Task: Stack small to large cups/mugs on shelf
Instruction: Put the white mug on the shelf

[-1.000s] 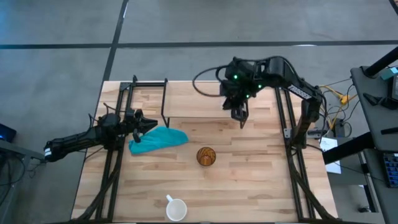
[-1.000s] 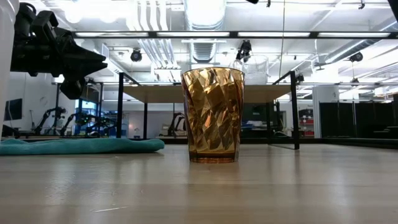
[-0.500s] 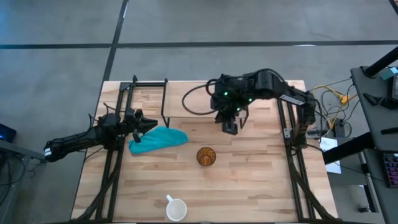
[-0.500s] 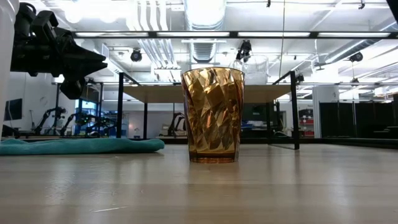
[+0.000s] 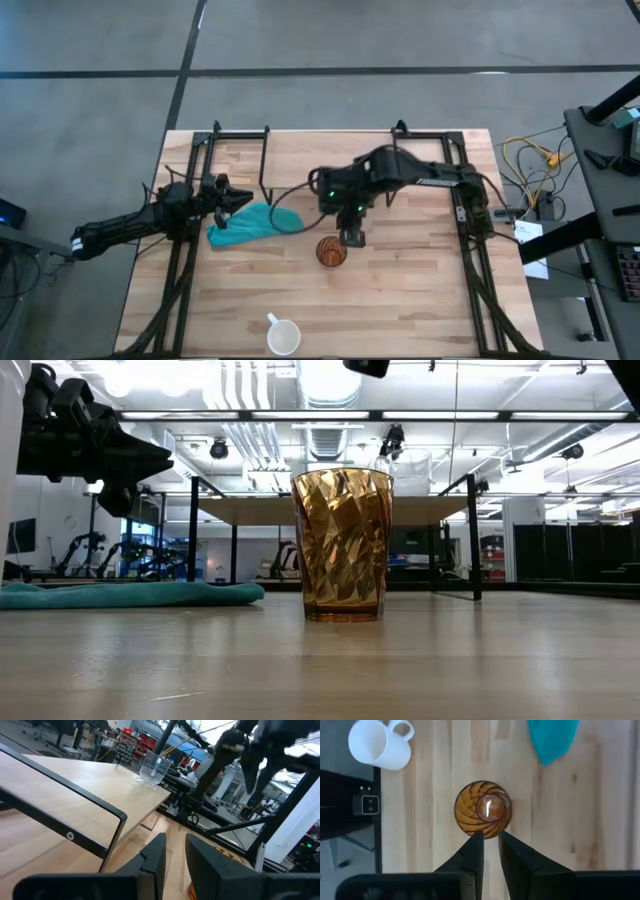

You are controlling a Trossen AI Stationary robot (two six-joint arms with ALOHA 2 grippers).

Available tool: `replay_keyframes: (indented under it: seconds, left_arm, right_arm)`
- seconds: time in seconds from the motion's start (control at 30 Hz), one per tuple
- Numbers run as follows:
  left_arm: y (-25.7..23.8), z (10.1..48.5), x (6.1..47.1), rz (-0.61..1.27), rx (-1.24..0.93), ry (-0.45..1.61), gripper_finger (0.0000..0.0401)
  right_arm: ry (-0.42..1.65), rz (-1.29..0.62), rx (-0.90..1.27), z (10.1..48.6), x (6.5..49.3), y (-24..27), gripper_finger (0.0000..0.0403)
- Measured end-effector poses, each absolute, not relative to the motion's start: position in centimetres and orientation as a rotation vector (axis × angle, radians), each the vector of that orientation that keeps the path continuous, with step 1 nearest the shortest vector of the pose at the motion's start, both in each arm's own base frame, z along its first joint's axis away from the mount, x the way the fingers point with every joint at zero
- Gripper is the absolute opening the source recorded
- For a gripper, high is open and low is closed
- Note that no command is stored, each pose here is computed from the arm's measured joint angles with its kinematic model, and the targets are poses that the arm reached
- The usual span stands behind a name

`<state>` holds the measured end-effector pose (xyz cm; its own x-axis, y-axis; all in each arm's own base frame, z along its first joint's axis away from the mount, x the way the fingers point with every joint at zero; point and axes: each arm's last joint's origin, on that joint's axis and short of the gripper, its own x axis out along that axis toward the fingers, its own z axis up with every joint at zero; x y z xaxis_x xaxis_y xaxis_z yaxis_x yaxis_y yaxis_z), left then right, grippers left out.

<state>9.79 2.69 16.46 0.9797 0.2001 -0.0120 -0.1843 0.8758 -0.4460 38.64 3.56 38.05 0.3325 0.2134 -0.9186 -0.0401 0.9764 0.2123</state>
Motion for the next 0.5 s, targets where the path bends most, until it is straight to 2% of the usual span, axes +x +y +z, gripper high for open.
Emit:
replay_keyframes:
  seconds: [0.17,0.33,0.5]
  left_arm:
    - [2.5,17.6,9.7,0.140,-0.462,-0.071,0.0059]
    - [2.0,21.0,9.4,-0.001,-0.422,-0.121,0.0059]
    - [1.9,24.0,9.3,-0.026,-0.352,-0.147,0.0059]
  right_arm:
    - [1.271,0.242,0.190,36.7,39.4,5.7,0.0054]
    - [1.289,0.254,0.220,36.5,39.2,7.6,0.0054]
    - [1.279,0.270,0.224,36.8,38.9,9.1,0.0054]
